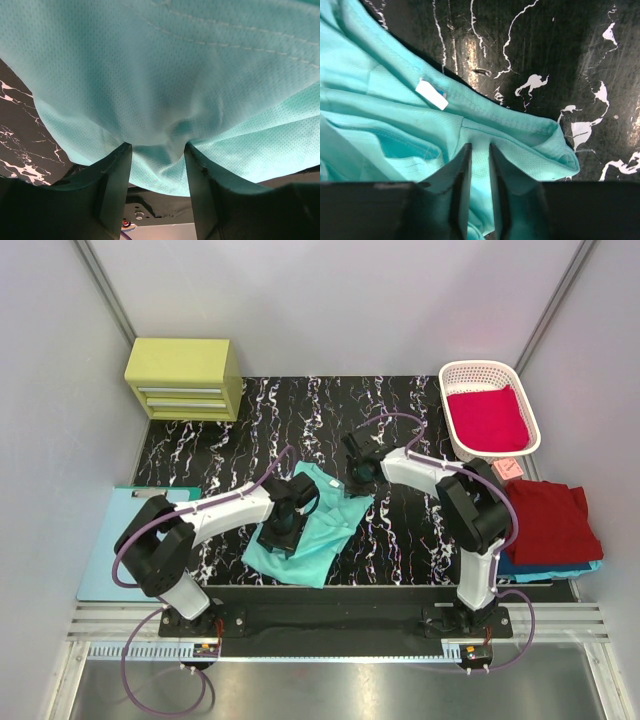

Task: Fold and stack the t-shirts
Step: Grab one side of the 2/3 rectangular tshirt with both arms

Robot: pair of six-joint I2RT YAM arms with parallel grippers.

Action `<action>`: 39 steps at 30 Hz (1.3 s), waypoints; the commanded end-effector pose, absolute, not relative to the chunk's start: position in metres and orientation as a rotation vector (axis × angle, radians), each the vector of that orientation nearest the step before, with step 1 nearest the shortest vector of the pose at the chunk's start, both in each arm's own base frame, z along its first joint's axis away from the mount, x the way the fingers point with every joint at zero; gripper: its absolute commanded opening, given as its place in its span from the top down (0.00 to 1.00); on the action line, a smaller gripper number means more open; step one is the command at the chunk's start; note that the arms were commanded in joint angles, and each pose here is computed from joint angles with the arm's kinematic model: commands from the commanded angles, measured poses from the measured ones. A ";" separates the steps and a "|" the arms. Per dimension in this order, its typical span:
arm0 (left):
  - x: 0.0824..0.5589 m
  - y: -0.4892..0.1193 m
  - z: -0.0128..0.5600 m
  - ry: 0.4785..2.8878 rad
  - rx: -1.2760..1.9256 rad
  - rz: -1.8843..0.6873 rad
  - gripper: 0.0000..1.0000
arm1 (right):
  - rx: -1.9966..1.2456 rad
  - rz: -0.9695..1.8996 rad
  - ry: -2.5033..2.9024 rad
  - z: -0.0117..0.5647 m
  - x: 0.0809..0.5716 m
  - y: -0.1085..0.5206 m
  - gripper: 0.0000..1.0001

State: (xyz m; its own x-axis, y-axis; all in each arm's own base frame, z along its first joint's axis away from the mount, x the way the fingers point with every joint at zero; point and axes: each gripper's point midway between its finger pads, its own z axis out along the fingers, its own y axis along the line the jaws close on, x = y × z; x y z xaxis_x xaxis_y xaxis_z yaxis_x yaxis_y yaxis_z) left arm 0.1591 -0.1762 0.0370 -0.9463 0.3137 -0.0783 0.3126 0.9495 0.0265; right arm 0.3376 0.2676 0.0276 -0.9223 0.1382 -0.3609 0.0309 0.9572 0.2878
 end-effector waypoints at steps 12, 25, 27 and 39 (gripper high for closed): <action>0.151 -0.184 0.046 3.021 0.490 -0.067 0.51 | 0.322 0.165 2.814 -0.020 0.362 0.229 0.83; 0.172 -0.204 0.044 3.012 0.536 -0.060 0.51 | 0.489 0.127 2.768 -0.024 0.445 0.196 0.84; 0.178 -0.210 0.044 3.002 0.548 -0.063 0.51 | 0.473 0.129 2.757 -0.021 0.459 0.199 0.84; 0.205 -0.230 0.039 2.964 0.586 -0.045 0.53 | 0.480 0.075 2.716 -0.022 0.508 0.187 0.81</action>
